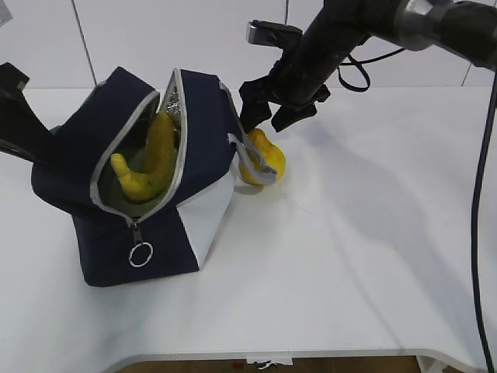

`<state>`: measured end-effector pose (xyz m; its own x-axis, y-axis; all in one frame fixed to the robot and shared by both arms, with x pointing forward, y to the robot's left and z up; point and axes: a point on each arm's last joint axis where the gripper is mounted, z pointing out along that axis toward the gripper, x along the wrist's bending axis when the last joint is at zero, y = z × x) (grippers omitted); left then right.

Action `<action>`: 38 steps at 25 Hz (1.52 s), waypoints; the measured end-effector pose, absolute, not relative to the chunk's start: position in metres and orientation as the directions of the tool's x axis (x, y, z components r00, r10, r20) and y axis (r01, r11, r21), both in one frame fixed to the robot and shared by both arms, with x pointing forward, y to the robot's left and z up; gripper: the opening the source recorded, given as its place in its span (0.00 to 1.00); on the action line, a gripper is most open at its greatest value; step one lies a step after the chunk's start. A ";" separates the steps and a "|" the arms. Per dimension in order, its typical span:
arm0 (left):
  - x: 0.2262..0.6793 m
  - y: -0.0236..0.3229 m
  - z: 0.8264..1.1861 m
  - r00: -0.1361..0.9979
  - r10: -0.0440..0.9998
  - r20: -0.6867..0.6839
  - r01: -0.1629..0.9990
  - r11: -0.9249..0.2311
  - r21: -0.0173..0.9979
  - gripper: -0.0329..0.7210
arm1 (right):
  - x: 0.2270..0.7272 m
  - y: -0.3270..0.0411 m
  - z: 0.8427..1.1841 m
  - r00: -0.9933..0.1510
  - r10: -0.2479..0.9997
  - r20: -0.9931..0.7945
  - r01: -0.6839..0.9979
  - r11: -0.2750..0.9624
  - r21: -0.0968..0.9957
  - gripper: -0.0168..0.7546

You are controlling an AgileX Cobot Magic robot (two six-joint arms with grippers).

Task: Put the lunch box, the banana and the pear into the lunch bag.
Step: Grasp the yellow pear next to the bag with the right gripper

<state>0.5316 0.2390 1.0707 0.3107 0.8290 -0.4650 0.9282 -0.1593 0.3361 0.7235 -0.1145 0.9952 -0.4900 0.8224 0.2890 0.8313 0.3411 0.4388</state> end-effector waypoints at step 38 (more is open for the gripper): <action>0.531 0.240 1.070 0.312 0.832 -0.459 0.928 -0.164 0.334 0.06 | 0.727 -0.115 0.979 -0.486 0.830 0.274 0.839 0.355 0.412 0.33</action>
